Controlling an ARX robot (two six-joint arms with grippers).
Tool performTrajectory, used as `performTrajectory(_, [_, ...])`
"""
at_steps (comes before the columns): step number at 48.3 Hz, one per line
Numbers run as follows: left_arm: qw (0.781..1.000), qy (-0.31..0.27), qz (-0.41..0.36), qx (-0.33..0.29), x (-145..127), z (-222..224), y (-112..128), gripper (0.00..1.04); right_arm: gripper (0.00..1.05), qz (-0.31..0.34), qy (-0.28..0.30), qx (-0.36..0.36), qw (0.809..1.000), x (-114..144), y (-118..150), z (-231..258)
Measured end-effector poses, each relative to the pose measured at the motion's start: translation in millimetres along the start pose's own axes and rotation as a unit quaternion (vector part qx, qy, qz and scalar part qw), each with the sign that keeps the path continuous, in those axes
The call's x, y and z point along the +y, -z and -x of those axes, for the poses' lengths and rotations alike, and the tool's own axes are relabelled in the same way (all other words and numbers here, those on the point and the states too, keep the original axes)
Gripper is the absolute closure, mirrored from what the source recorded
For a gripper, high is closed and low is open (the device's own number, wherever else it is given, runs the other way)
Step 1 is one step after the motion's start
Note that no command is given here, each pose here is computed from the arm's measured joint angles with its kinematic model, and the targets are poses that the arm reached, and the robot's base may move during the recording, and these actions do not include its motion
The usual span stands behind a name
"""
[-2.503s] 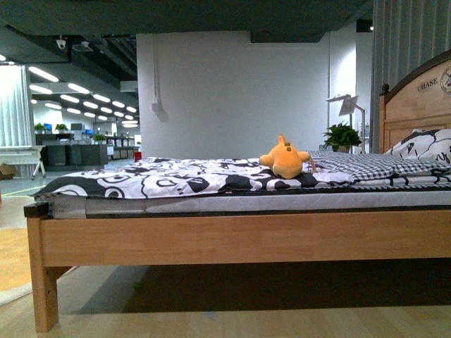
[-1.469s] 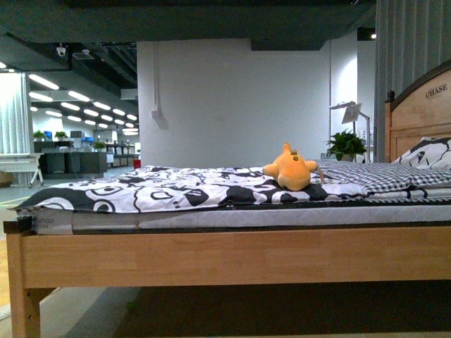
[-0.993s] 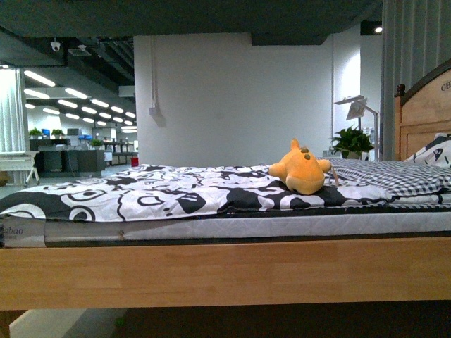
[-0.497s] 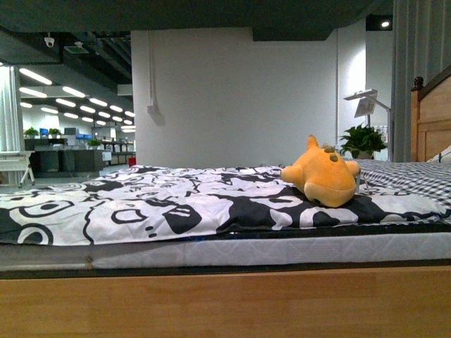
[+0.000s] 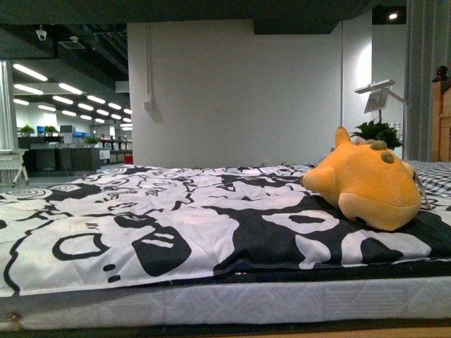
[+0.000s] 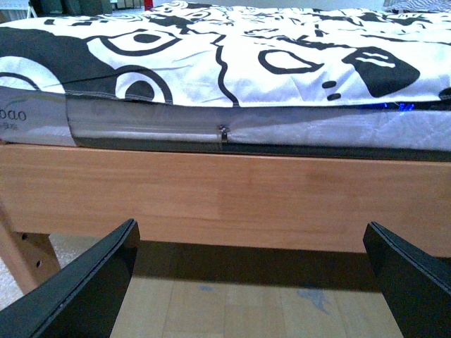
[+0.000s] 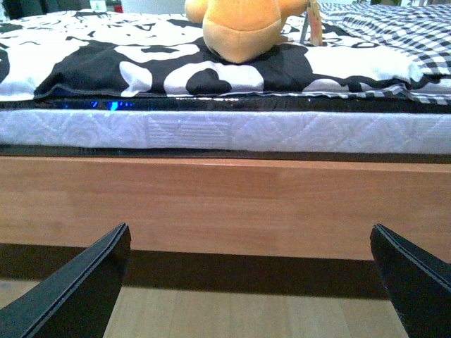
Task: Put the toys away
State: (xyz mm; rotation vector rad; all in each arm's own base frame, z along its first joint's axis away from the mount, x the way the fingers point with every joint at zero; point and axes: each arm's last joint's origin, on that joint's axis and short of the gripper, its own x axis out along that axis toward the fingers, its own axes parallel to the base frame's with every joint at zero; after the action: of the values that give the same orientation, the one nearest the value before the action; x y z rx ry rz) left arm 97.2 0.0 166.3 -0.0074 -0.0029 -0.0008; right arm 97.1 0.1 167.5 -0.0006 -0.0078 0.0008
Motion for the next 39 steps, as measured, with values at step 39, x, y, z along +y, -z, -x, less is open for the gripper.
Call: performTrajectory(39, [1.000,0.000,0.000,0.000,0.0,0.0,0.0,0.06,0.00,-0.075,-0.064,0.002,0.995,-5.4,-3.0,-2.3])
